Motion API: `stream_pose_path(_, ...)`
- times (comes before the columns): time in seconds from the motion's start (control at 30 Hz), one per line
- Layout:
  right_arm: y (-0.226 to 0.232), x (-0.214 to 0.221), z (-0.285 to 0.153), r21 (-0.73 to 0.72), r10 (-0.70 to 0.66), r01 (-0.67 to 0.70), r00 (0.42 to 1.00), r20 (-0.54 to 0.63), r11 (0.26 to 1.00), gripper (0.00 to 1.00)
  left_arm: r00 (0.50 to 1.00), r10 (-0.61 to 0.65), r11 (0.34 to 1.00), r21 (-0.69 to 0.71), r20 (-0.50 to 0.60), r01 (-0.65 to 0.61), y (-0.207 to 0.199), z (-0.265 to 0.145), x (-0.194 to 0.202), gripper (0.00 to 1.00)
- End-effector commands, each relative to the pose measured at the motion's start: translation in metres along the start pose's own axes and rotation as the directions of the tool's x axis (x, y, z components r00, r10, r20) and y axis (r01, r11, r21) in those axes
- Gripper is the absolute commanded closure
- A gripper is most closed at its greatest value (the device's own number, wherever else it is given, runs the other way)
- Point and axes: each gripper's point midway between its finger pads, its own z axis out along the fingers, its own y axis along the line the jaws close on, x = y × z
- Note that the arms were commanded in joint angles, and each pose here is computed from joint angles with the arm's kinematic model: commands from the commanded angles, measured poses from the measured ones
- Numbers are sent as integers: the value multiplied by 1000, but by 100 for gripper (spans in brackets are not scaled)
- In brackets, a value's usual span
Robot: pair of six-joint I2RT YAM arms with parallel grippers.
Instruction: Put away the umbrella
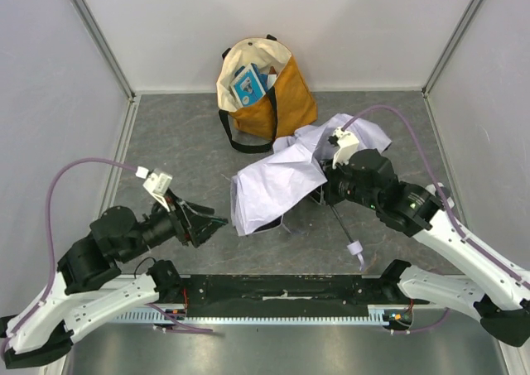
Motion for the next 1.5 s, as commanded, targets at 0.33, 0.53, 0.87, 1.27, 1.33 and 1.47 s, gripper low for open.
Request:
stream_pose_path(0.33,-10,6,27,27,-57,57,998,5,998,100,952,-280,960,-68,-125,273,-22,89,4,10)
stream_pose_path(0.53,-14,1,27,42,-86,84,996,38,996,100,937,-296,947,-188,-186,261,13,98,48,26)
stream_pose_path(0.87,-8,14,23,-20,-79,80,997,18,997,100,960,-273,883,-415,-70,221,97,64,87,70)
stream_pose_path(1.27,38,26,6,-300,-68,71,997,22,951,100,982,-165,986,-16,-93,164,23,67,56,58)
stream_pose_path(1.33,40,26,7,-311,-55,58,998,17,949,100,986,-153,981,107,-58,159,4,64,48,47)
stream_pose_path(1.47,39,32,13,-318,-33,40,999,25,947,100,987,-159,987,12,-38,160,18,57,43,45)
